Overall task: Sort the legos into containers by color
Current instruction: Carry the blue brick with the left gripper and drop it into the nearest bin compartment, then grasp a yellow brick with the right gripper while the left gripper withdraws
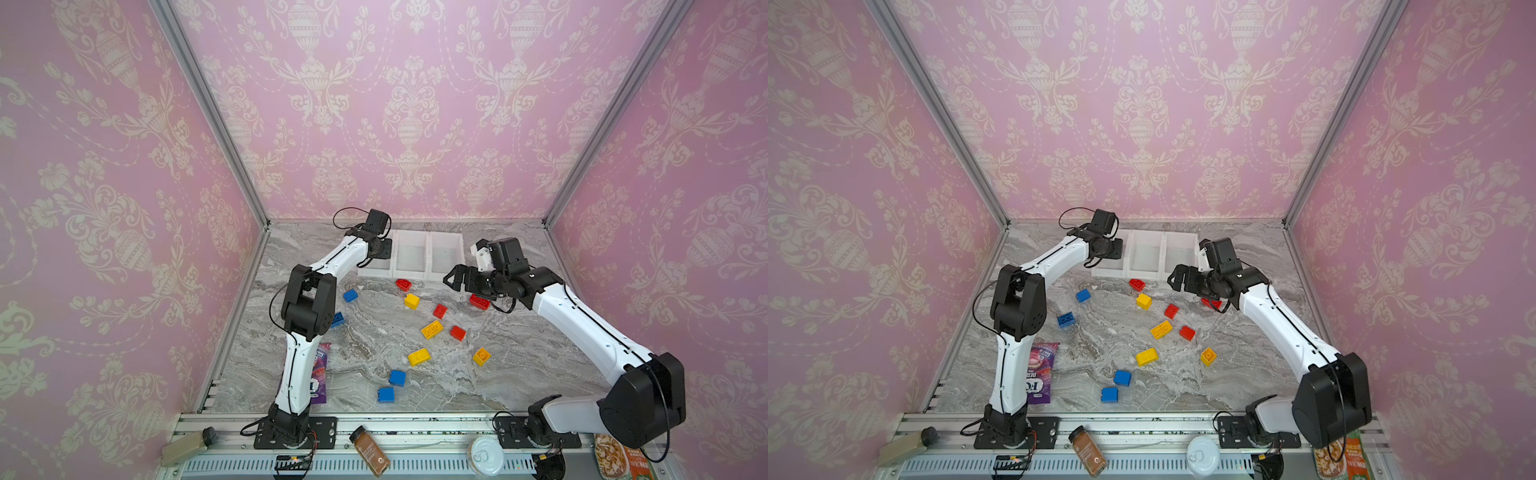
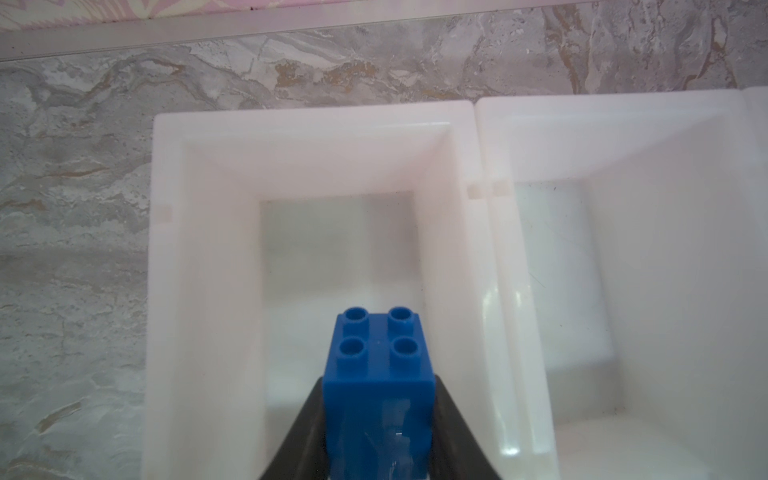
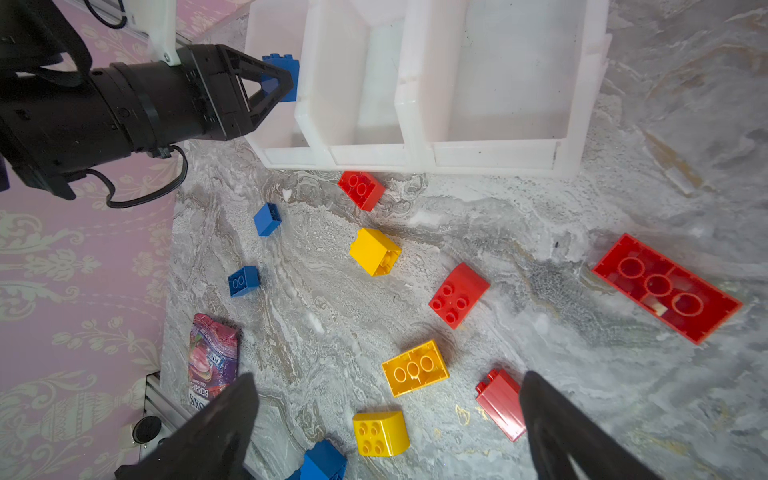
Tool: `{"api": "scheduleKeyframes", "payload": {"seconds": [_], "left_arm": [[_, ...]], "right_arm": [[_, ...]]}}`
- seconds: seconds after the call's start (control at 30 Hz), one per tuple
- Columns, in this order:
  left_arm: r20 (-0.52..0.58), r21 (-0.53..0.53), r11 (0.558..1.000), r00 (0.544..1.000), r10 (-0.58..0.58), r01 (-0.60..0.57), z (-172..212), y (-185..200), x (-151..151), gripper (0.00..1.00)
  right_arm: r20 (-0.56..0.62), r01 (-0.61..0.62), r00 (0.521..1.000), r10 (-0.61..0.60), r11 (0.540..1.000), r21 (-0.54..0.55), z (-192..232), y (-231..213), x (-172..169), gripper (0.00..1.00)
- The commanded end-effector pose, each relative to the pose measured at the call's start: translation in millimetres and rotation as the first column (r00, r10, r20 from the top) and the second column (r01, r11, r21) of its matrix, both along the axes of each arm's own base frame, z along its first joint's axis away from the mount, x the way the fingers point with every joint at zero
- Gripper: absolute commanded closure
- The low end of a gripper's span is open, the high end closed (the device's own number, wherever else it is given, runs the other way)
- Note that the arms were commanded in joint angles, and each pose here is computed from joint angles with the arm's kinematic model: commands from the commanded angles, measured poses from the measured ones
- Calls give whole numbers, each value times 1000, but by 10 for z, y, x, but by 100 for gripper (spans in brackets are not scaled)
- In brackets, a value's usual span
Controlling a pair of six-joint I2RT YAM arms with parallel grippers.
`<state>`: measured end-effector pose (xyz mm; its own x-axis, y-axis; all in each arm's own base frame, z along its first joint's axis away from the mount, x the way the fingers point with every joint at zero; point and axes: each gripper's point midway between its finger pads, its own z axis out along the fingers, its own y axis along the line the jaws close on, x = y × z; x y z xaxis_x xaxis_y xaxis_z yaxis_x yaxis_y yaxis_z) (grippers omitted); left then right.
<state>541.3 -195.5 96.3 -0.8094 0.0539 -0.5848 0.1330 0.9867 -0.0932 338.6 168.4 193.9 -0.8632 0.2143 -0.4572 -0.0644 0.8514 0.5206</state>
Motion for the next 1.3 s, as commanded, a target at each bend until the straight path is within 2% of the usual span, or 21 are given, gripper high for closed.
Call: {"api": "scheduleKeyframes", "payload": {"seconds": [0.0,0.3,0.53,0.93,1.1,1.27], "left_arm": [[-20,46,999,1000,8,-7,-47,117,9,74],[-32,55,998,999,18,-17,-86,147,-6,66],[-21,51,999,1000,17,-16,-20,149,-14,47],[38,11,1000,999,26,-26,256,158,-71,39],[80,-25,999,996,30,-28,476,169,-168,33],[115,-112,993,993,41,-28,644,162,-382,26]], "right_arm": [[-4,19,1000,-19,1000,-4,25,-34,19,0],[-5,19,1000,-19,1000,-13,19,-47,9,0],[-17,22,1000,-22,1000,-21,-39,-63,-8,0],[-57,16,998,-19,998,-62,-216,-104,-47,0],[-87,-33,996,23,993,-115,-346,-69,-115,0],[-129,-166,981,141,964,-207,-523,126,-239,1]]}}
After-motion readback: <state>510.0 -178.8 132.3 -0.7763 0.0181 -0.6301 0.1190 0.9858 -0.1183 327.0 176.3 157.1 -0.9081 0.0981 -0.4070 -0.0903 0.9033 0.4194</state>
